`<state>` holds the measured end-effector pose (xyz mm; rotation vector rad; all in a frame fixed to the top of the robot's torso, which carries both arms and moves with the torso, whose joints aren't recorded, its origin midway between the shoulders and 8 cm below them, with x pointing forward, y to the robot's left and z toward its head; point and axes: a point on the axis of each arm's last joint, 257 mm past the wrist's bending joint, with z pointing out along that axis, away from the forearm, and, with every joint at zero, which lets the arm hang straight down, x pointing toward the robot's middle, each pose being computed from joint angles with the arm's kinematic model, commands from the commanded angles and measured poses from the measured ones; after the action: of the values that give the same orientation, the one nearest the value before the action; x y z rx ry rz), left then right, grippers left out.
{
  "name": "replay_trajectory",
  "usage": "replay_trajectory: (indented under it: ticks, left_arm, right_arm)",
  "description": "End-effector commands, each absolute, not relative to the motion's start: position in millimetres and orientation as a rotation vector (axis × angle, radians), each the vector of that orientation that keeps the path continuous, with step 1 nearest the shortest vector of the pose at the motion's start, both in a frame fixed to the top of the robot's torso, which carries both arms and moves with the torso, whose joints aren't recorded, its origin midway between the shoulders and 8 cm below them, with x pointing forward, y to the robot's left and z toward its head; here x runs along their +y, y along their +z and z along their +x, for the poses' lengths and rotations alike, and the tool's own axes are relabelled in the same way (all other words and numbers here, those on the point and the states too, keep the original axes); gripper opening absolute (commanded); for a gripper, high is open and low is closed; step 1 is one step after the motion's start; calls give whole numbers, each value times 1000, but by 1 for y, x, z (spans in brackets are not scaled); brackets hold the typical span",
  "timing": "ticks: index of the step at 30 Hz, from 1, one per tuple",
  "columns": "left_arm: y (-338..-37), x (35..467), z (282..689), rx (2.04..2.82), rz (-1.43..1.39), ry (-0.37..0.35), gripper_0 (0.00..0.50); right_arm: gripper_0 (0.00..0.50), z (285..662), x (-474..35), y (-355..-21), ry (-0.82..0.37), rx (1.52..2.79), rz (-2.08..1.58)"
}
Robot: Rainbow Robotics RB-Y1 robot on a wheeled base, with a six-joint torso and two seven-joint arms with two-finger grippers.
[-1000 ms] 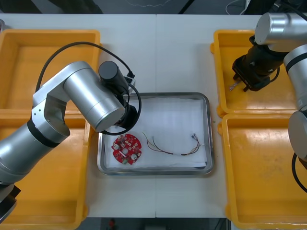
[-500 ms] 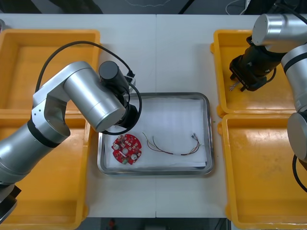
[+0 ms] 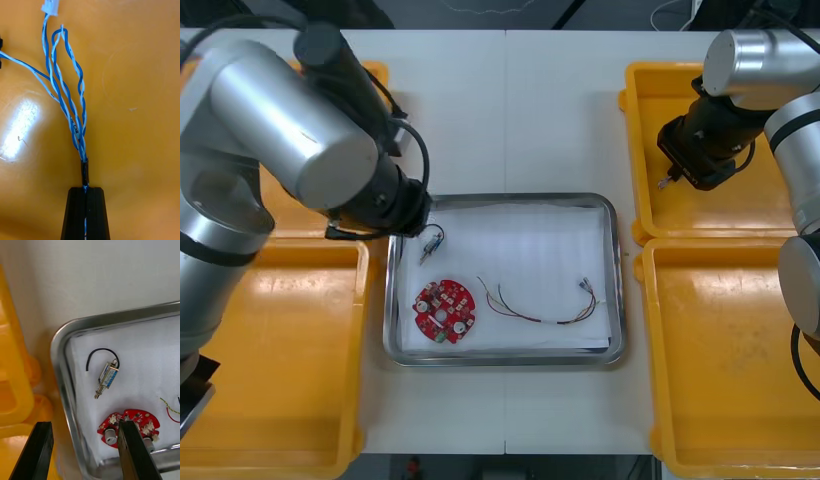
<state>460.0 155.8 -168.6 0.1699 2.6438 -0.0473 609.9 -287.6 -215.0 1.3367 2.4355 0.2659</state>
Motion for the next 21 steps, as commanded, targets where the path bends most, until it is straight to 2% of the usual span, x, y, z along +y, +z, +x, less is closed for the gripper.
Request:
replay_trajectory:
  ticks: [1, 11, 14, 21]
  left_arm:
    - [-107, 160, 482, 2570, 24, -152, 500]
    - [-74, 216, 521, 2580, -231, -166, 500]
    - [-69, 234, 532, 2591, -317, -166, 500]
    - [-58, 279, 547, 2622, -527, -208, 500]
  right_arm:
    - [0, 599, -296, -197, 206, 2436, 1360]
    - [0, 559, -306, -142, 78, 2493, 1344]
    - [0, 549, -307, -128, 69, 2501, 1326]
    - [0, 556, -302, -81, 137, 2388, 1129]
